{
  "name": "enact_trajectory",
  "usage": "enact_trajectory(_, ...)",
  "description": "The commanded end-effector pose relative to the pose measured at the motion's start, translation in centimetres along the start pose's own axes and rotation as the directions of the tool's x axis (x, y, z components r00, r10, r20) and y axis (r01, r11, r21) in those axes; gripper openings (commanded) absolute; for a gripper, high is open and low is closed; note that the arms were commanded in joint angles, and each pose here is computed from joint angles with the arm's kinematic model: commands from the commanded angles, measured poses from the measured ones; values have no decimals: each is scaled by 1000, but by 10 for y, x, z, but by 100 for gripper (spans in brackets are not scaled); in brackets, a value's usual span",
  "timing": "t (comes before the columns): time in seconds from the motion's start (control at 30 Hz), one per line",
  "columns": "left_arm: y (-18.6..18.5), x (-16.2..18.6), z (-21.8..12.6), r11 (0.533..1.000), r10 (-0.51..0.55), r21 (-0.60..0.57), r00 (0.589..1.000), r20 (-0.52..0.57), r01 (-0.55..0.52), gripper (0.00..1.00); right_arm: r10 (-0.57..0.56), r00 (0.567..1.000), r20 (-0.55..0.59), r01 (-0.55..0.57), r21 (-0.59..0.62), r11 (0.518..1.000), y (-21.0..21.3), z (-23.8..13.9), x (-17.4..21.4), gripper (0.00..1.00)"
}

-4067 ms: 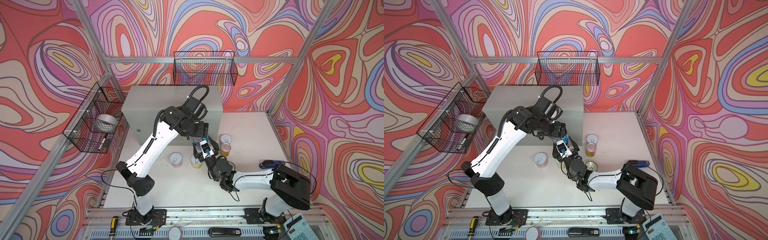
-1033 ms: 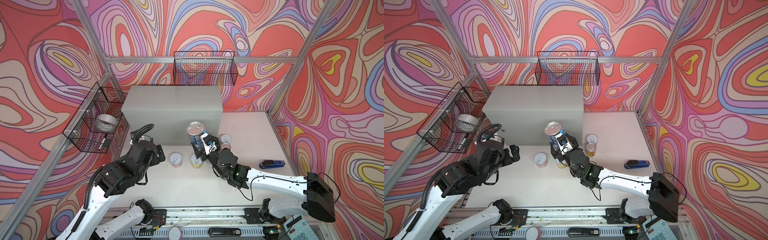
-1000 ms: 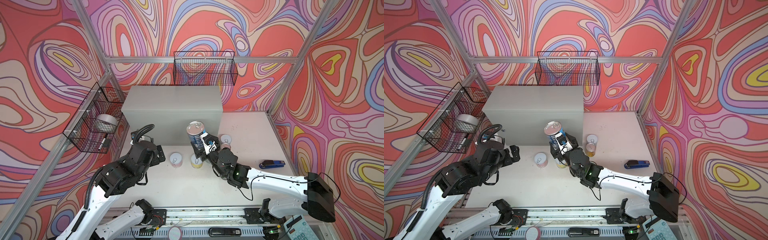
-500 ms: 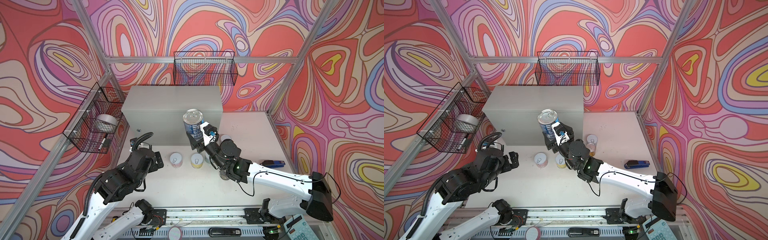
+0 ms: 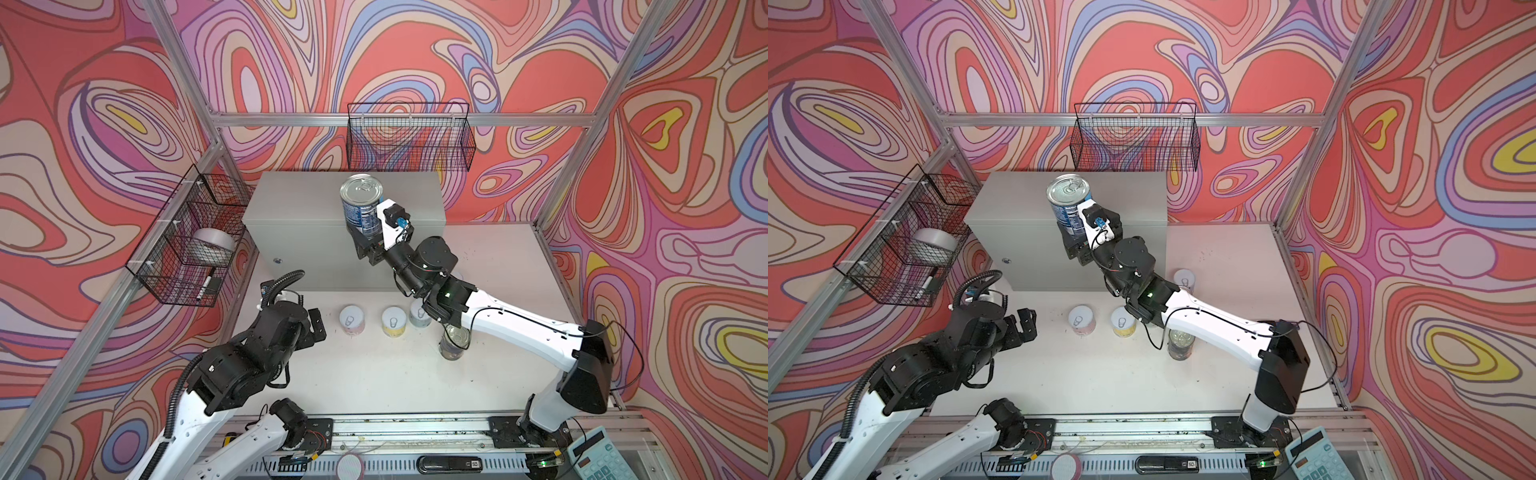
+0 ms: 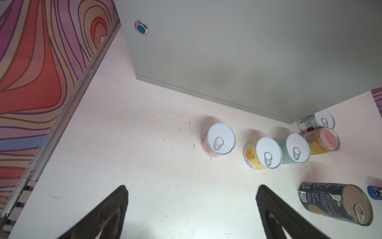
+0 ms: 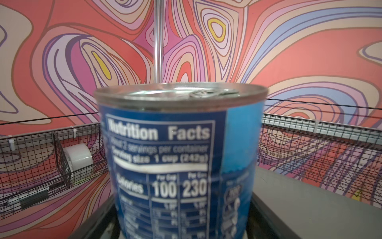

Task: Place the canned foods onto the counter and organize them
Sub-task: 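Raise the blue Progresso can with the right gripper toward the cabinet top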

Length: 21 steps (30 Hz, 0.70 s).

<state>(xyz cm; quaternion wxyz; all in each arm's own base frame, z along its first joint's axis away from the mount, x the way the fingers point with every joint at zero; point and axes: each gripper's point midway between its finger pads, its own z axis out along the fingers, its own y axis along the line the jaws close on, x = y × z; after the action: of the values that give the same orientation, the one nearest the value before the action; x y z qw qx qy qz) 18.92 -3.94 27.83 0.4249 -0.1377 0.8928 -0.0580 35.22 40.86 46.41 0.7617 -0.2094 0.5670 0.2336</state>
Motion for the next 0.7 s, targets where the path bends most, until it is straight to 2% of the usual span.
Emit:
enact_trajectory(0.0,13,6,-2,999,23,-32,1000,-3,-23,100,53,984,172,-53,-8,999,-13,15,-54,70)
enact_trajectory(0.3,22,17,-6,1000,18,-22,1000,-12,-18,100,83,981,174,-98,77,992,-50,64,-28,70)
enact_trajectory(0.5,27,16,-8,999,26,-38,1000,1,-26,100,26,985,171,-53,158,986,-61,71,-13,70)
enact_trajectory(0.67,26,15,-5,998,37,-43,999,5,-36,100,6,988,156,-49,271,961,-90,67,-2,70)
